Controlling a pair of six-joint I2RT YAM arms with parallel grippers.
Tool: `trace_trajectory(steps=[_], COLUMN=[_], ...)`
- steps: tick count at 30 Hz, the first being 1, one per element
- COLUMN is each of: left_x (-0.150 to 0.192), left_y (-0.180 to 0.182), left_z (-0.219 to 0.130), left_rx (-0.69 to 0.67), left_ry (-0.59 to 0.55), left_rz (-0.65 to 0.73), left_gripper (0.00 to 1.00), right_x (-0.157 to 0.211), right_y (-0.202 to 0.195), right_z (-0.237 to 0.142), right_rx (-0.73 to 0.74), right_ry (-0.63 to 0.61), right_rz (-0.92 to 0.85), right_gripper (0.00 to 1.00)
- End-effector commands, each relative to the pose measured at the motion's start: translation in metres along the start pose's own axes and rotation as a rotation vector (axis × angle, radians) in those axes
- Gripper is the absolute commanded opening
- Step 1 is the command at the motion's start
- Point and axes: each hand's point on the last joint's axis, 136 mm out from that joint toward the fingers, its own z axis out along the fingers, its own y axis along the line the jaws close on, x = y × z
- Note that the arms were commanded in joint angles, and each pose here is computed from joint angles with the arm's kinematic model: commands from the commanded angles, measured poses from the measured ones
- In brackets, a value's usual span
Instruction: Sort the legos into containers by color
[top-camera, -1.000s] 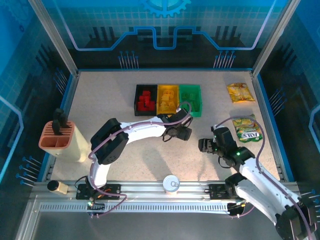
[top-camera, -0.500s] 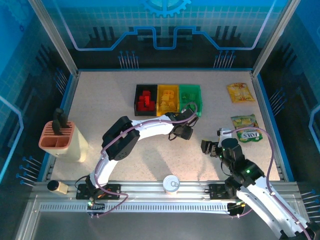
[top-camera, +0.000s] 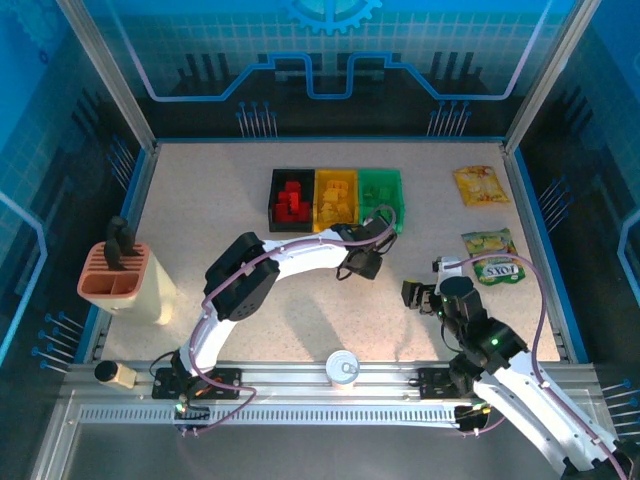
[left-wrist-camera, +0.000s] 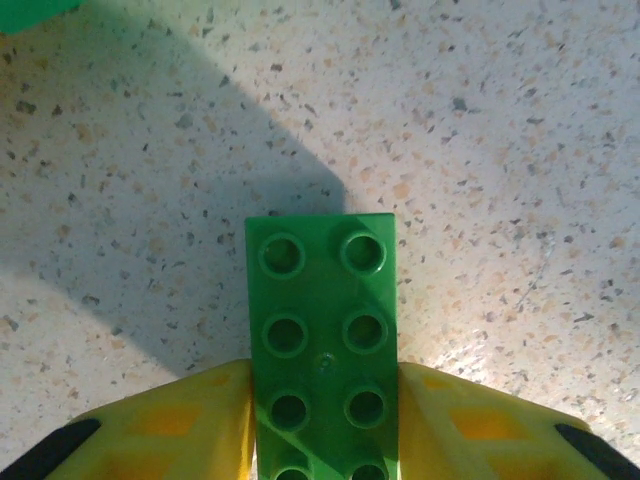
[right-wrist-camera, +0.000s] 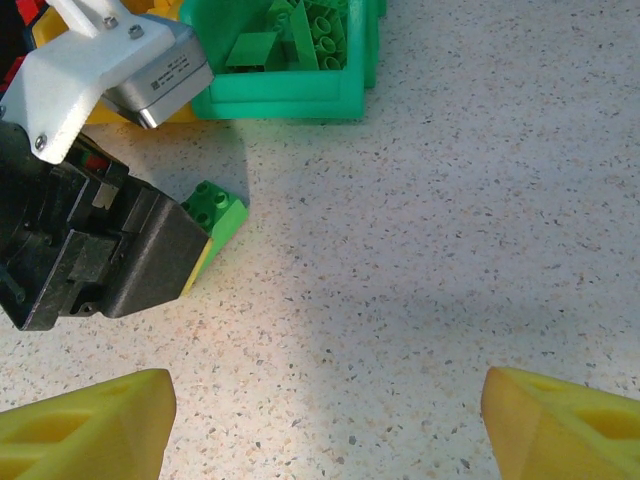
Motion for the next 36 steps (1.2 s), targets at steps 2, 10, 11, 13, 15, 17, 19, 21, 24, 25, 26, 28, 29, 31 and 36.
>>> trace_trajectory(steps=[2, 10, 11, 13, 15, 17, 19, 21, 24, 25, 26, 28, 29, 31, 36], left_x=[-0.033, -0.072, -0.079, -0.091, -0.105, -0.117, -0.13, -0.141, -0.155, -0.159, -0.162, -0.168, -0.171, -0.175, -0.186], left_y=[-0.004, -0.002, -0.001, 0.001, 0.004, 0.009, 0.014, 0.021, 0.028, 0.029, 0.031, 0.035, 0.037, 0.041, 0.046], left_z=[-0.036, -0.059, -0.063, -0.069, -0.076, -0.079, -0.083, -0.084, -0.085, -0.084, -0.082, -0.08, -0.077, -0.073, -0.071], left_rx=[0.015, 0.033, 0.039, 0.046, 0.048, 0.048, 0.05, 0.05, 0.059, 0.064, 0.069, 0.076, 0.077, 0.08, 0.089], left_ry=[-0.095, -0.185, -0.199, -0.221, -0.246, -0.265, -0.286, -0.302, -0.321, -0.326, -0.328, -0.331, -0.331, -0.327, -0.342], left_rz=[0.023, 0.014, 0.01, 0.003, -0.002, -0.013, -0.027, -0.045, -0.071, -0.077, -0.085, -0.1, -0.109, -0.122, -0.143], left_gripper=[0.39, 0.39, 0.39, 0.39, 0.39, 0.39, 0.39, 0.39, 0.39, 0.39, 0.39, 0.39, 0.4, 0.4, 0.46], right_x=[-0.004, -0.005, -0.005, -0.005, -0.005, -0.005, -0.005, -0.005, -0.005, -0.006, -0.006, -0.006, -0.006, -0.006, -0.006], right_y=[0.0, 0.0, 0.001, 0.001, 0.001, 0.001, 0.001, 0.001, 0.001, 0.002, 0.001, 0.002, 0.002, 0.002, 0.004], right_z=[0.0, -0.001, -0.001, -0.001, -0.001, -0.001, -0.001, -0.001, -0.001, -0.001, -0.001, -0.001, -0.001, -0.001, -0.002], right_rx=[0.01, 0.015, 0.015, 0.015, 0.017, 0.017, 0.017, 0.019, 0.019, 0.018, 0.021, 0.021, 0.019, 0.019, 0.017], right_ry=[-0.025, -0.032, -0.033, -0.033, -0.035, -0.035, -0.036, -0.038, -0.04, -0.042, -0.043, -0.044, -0.045, -0.046, -0.048], right_rz=[0.004, -0.002, -0.003, -0.005, -0.006, -0.008, -0.01, -0.01, -0.012, -0.012, -0.014, -0.015, -0.018, -0.02, -0.028], right_gripper=[0.81, 0.8, 0.8, 0.8, 0.79, 0.79, 0.79, 0.79, 0.79, 0.79, 0.79, 0.78, 0.78, 0.78, 0.78])
